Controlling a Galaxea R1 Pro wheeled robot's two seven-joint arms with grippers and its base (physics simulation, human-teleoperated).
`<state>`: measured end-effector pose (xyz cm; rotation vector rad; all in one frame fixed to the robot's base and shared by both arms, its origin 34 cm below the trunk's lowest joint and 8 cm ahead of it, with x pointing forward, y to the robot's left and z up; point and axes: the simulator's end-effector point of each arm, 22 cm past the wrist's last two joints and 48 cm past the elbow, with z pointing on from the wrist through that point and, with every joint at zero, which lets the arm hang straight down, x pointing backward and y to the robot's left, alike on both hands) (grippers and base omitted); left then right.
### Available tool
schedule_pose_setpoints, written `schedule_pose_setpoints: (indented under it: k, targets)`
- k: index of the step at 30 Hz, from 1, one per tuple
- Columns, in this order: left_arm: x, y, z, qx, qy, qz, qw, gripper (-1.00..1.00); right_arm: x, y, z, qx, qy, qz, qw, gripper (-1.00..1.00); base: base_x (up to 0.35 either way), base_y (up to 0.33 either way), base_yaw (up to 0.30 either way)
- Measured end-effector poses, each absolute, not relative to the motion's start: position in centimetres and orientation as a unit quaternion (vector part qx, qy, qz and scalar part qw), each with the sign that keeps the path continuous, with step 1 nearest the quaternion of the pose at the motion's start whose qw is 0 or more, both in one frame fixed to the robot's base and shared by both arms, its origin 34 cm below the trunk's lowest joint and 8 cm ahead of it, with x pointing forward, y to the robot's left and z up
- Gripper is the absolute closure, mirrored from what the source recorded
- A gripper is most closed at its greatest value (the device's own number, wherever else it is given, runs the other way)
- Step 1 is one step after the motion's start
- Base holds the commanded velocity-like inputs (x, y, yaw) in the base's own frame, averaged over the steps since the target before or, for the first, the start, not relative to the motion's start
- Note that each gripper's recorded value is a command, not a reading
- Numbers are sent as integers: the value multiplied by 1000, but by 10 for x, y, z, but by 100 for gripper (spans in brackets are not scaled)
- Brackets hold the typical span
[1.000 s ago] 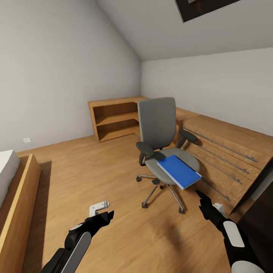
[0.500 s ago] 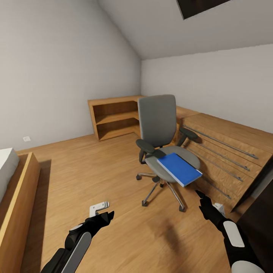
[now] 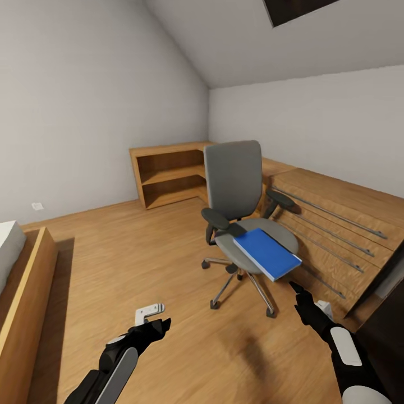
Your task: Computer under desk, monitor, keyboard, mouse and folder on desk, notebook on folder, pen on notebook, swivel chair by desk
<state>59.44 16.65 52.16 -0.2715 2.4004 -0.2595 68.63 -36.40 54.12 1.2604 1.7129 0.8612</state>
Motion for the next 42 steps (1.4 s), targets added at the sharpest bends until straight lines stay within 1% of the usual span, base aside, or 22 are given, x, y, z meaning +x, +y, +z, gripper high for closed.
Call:
schedule_pose_setpoints:
  k: [8,15,24,42]
  targets:
    - [593,164,521,-100,927,-100,348,-100,686,-364,541,501,681,342,411,-100,228,0,0]
    - [593,163,521,-100,927,-100,348,-100,686,-364,541,501,681,342,411,-100,100,-1,0]
    - [593,163,520,-99,927,-100,347,-100,686,-364,541,501,681,342,411,-100,209,-38,0]
    - [591,162,514,-99,928,-100,346,-100,684,-368,534,502,681,339,412,-100,16,-3,0]
